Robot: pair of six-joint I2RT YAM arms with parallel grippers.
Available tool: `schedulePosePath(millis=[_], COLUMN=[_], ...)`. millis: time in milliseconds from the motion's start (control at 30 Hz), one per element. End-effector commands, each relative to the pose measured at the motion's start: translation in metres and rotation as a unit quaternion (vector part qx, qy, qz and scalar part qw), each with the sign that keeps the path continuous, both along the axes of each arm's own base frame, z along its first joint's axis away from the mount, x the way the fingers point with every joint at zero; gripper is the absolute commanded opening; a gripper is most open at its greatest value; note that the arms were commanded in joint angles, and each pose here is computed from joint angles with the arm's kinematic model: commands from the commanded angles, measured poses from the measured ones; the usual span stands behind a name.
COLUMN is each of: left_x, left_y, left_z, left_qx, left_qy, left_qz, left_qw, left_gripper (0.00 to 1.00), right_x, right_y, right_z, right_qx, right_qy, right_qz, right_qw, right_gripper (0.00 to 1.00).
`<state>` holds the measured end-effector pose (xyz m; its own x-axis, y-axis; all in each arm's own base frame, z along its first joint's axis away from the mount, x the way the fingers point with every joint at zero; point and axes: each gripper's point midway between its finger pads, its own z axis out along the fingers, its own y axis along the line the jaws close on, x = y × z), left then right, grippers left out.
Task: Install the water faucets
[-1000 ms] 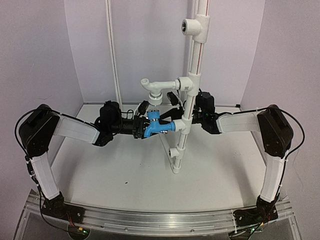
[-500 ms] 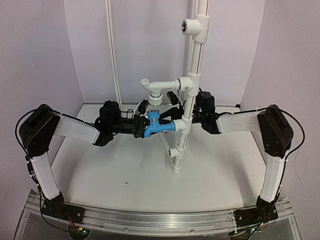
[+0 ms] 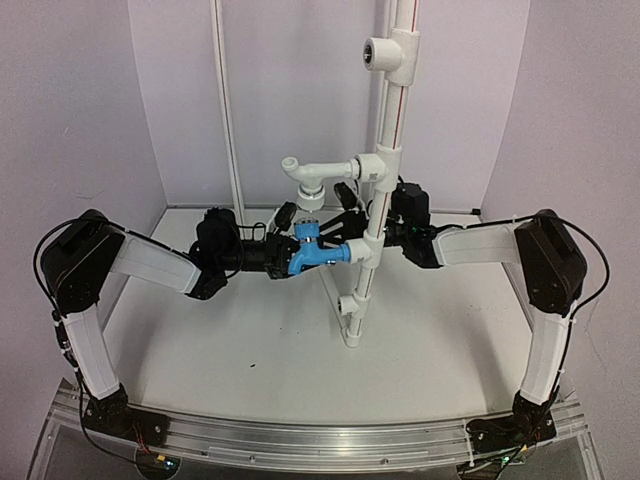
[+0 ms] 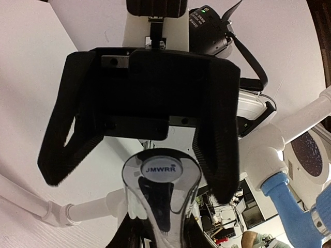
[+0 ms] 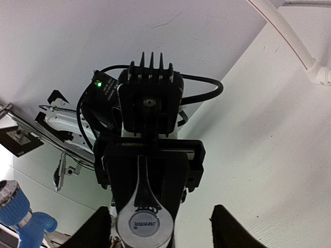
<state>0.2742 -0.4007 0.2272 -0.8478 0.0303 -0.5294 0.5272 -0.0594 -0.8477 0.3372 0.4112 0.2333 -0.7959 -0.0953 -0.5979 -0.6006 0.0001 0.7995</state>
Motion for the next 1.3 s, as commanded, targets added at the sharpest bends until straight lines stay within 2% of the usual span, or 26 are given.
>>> schedulePosePath(millis=[0, 133, 300, 500, 733, 800, 900, 1267], left_x=[-0.008, -0.008, -0.018, -0.046, -0.066, -0.066, -0.063, -0.067], left_y=[0.013, 0.025, 0.034, 0.024, 0.003, 0.001, 0.003, -0.008], left_z=[0.026, 0.014, -0.003, -0.015, -0.017, -0.019, -0.021, -0.027], left_qx=[-0.041, -0.030, -0.023, -0.026, -0.069, -0.084, -0.102, -0.106], left_qy=[-0.016, 0.025, 0.073, 0.108, 0.156, 0.170, 0.186, 0.202], left_qz=[0.035, 0.077, 0.092, 0.092, 0.095, 0.107, 0.127, 0.130], left_qw=[0.998, 0.996, 0.993, 0.989, 0.981, 0.976, 0.969, 0.965], left_gripper=[0.00, 0.00, 0.00, 0.00, 0.00, 0.00, 0.00, 0.00], right_x=[0.019, 0.037, 0.044, 0.009, -0.036, -0.051, -0.076, -0.091], right_y=[-0.020, -0.059, -0.112, -0.151, -0.161, -0.157, -0.142, -0.122], right_z=[0.023, 0.017, 0.008, -0.005, -0.024, -0.048, -0.066, -0.059], right_qx=[0.012, -0.004, -0.034, -0.041, -0.054, -0.100, -0.138, -0.120], right_qy=[-0.059, -0.088, -0.128, -0.197, -0.273, -0.286, -0.341, -0.356], right_qz=[-0.030, -0.072, -0.102, -0.089, -0.056, -0.023, 0.041, 0.070], right_qw=[0.998, 0.993, 0.986, 0.976, 0.959, 0.953, 0.929, 0.924], right_gripper=[0.76, 0.87, 0.92, 0.93, 0.94, 0.93, 0.93, 0.92])
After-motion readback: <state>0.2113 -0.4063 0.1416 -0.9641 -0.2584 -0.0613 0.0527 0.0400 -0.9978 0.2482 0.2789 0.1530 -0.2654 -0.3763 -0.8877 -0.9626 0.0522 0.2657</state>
